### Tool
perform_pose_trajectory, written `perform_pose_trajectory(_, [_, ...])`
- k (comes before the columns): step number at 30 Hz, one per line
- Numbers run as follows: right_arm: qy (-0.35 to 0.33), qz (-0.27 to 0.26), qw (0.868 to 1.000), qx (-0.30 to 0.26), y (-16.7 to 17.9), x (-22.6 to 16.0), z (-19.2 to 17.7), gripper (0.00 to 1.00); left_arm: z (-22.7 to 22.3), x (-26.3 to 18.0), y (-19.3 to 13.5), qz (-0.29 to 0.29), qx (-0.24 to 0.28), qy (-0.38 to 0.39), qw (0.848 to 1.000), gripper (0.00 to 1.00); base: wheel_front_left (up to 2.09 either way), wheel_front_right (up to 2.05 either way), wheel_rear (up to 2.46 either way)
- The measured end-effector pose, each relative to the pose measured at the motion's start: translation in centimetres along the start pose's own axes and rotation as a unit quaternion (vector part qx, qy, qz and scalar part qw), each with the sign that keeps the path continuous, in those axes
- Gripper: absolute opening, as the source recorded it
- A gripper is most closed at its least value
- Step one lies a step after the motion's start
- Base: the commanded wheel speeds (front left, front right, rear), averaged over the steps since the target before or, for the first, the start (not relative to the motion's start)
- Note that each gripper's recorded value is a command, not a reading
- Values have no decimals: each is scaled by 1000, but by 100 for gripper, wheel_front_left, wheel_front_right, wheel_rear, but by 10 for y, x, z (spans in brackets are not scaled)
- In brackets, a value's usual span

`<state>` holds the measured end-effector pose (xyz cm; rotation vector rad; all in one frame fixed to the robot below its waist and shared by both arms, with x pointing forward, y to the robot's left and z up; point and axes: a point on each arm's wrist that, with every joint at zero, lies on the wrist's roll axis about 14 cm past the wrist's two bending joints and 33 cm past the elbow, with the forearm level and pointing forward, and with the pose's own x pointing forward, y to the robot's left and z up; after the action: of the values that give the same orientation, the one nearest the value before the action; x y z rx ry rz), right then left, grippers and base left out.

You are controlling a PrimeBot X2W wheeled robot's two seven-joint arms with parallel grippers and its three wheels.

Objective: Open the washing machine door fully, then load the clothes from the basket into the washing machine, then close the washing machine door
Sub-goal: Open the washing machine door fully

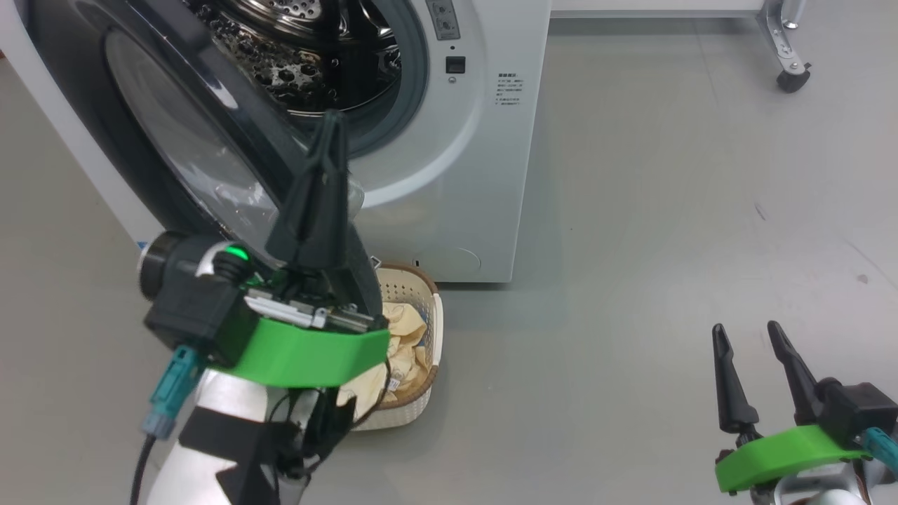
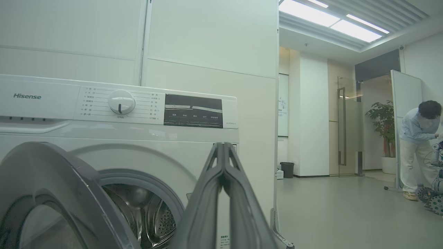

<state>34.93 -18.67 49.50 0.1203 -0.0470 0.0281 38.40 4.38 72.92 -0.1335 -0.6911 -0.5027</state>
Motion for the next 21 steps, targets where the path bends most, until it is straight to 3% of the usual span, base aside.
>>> perform_pose_trajectory(11, [10, -11, 1000, 0, -6, -4, -6, 100, -62, -14, -67, -44, -159, 110, 980, 0, 0, 0, 0])
perform_pose_trajectory(21, [22, -12, 1000, 6, -6, -3, -13, 100, -117, -39, -80, -19, -199, 194, 960, 0, 0, 0, 0])
